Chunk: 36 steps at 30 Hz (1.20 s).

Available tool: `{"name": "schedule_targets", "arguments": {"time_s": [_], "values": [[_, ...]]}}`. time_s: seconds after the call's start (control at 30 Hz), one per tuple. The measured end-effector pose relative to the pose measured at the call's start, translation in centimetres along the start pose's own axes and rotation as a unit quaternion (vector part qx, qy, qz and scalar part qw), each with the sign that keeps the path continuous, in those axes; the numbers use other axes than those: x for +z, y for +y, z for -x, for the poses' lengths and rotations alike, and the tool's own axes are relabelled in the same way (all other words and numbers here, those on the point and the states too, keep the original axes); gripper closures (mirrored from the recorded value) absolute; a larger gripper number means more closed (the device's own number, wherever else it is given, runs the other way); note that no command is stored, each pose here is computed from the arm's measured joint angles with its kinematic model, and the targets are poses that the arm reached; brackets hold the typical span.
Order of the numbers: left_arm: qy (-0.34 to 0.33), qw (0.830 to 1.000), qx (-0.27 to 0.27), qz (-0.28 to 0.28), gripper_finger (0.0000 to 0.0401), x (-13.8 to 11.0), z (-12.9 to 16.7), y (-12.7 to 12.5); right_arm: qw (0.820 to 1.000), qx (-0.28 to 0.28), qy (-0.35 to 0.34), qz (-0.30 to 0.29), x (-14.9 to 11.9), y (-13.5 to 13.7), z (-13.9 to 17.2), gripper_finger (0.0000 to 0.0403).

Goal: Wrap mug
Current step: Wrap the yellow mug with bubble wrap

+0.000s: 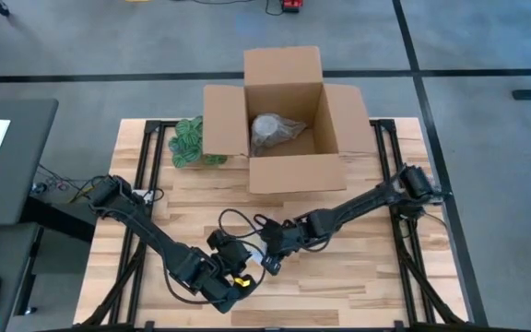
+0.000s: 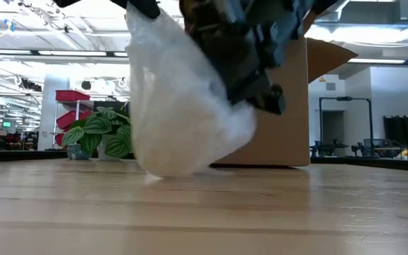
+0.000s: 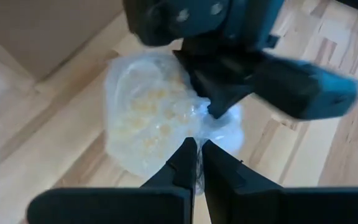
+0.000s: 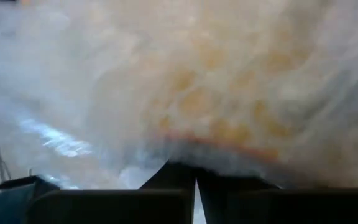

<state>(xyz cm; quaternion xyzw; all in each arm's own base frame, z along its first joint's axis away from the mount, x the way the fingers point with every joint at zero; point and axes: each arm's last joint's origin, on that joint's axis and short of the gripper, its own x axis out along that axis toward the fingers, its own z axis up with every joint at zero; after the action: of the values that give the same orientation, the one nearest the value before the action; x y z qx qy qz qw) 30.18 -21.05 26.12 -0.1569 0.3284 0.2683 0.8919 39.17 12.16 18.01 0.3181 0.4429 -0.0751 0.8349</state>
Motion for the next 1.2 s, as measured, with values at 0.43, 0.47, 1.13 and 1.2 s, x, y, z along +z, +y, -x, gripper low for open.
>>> {"name": "schedule_targets", "arguments": {"time_s": [0.43, 0.47, 1.13, 1.2], "values": [[0.022, 0.999, -0.034, 0.032, 0.0372, -1.2, 1.8, -0.7, 1.000, -0.008, 0.018, 0.007, 0.6, 0.7, -0.8, 0.0403], [0.023, 0.998, -0.037, 0.035, 0.0359, -1.2, 1.8, -0.7, 1.000, -0.009, 0.018, 0.007, 0.6, 0.6, -0.8, 0.0403], [0.108, 0.993, -0.047, 0.000, 0.0228, 0.3, 5.0, 2.9, 0.996, -0.012, 0.041, 0.075, -1.1, 2.1, 1.6, 0.0357], [0.096, 0.994, -0.049, -0.019, 0.0232, -0.1, 4.1, 2.8, 0.996, -0.006, 0.032, 0.080, -1.1, 2.5, 2.2, 0.0343]]}}
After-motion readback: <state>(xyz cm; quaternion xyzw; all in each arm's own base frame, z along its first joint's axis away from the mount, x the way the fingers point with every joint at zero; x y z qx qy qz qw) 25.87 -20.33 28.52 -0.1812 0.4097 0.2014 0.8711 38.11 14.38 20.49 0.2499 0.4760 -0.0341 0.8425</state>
